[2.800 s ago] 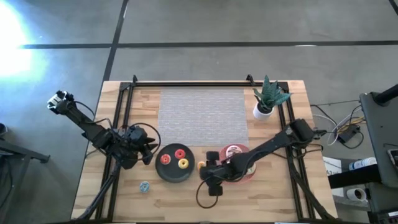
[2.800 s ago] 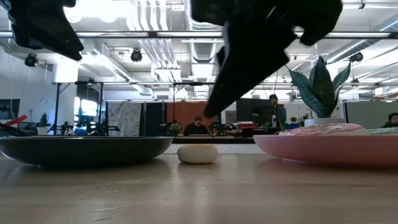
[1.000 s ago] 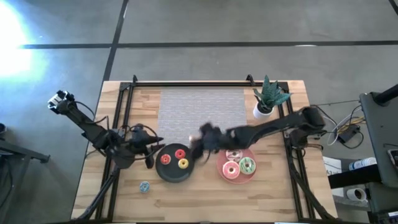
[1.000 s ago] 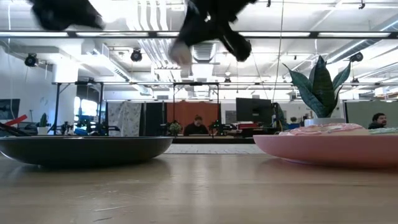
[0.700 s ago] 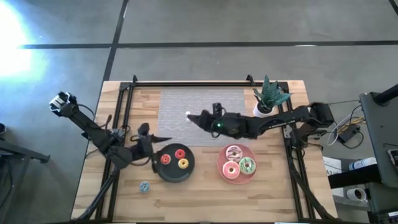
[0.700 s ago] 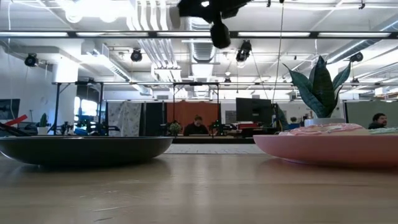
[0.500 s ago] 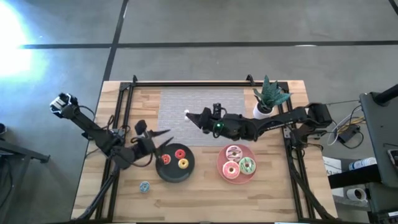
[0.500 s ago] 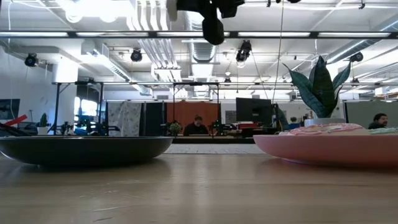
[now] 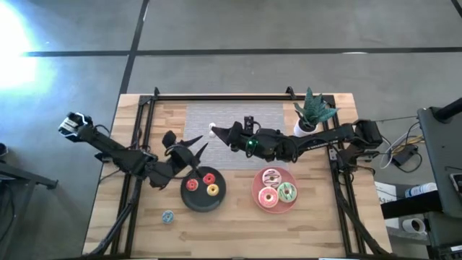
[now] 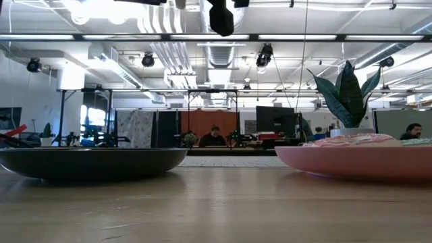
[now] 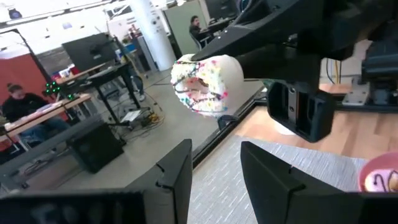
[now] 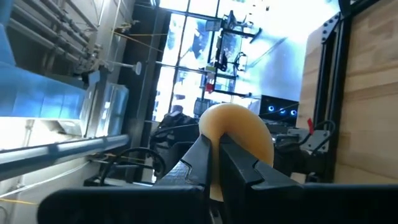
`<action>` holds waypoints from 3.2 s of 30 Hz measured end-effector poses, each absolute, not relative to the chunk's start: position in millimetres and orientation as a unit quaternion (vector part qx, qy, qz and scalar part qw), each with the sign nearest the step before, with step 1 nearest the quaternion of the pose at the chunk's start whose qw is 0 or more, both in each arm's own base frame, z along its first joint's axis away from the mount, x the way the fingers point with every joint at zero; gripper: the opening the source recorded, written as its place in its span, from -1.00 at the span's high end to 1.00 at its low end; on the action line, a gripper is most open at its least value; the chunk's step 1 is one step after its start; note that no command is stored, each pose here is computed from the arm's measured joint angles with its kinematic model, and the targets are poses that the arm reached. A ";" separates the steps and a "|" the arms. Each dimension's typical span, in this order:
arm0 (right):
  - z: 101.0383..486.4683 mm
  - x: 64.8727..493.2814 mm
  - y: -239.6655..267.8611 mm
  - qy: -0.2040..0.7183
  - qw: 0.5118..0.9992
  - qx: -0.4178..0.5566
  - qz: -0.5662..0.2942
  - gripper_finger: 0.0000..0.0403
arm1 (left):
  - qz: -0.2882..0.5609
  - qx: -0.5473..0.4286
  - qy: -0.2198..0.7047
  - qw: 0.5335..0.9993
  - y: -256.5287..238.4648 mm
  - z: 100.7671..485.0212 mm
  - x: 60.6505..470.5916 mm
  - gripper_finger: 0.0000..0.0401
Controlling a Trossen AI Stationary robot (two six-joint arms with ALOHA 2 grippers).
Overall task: Pick & Place donuts
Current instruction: Put the small white donut on the black plate
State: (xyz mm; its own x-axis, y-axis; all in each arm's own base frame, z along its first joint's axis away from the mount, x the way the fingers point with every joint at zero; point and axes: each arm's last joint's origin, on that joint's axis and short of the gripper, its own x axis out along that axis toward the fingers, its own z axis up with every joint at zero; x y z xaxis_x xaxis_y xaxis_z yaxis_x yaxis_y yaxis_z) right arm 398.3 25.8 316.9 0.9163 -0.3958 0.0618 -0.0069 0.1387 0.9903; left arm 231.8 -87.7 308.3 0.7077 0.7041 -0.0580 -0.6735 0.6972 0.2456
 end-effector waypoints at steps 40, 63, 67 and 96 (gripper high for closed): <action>309.9 398.4 20.5 -0.149 0.741 0.640 -0.138 0.94 | 0.395 0.045 0.020 0.917 -72.6 320.6 242.2 0.21; 309.9 398.7 16.2 -0.151 0.743 0.637 -0.141 0.94 | 0.397 0.043 0.030 0.916 -70.1 307.7 255.4 0.21; 309.9 398.7 16.2 -0.151 0.743 0.637 -0.141 0.94 | 0.378 0.042 0.031 0.924 -69.1 307.0 257.6 0.21; 312.5 398.4 16.9 -0.118 0.797 0.582 -0.114 0.14 | 0.394 0.089 0.051 0.913 -60.8 309.0 259.9 0.98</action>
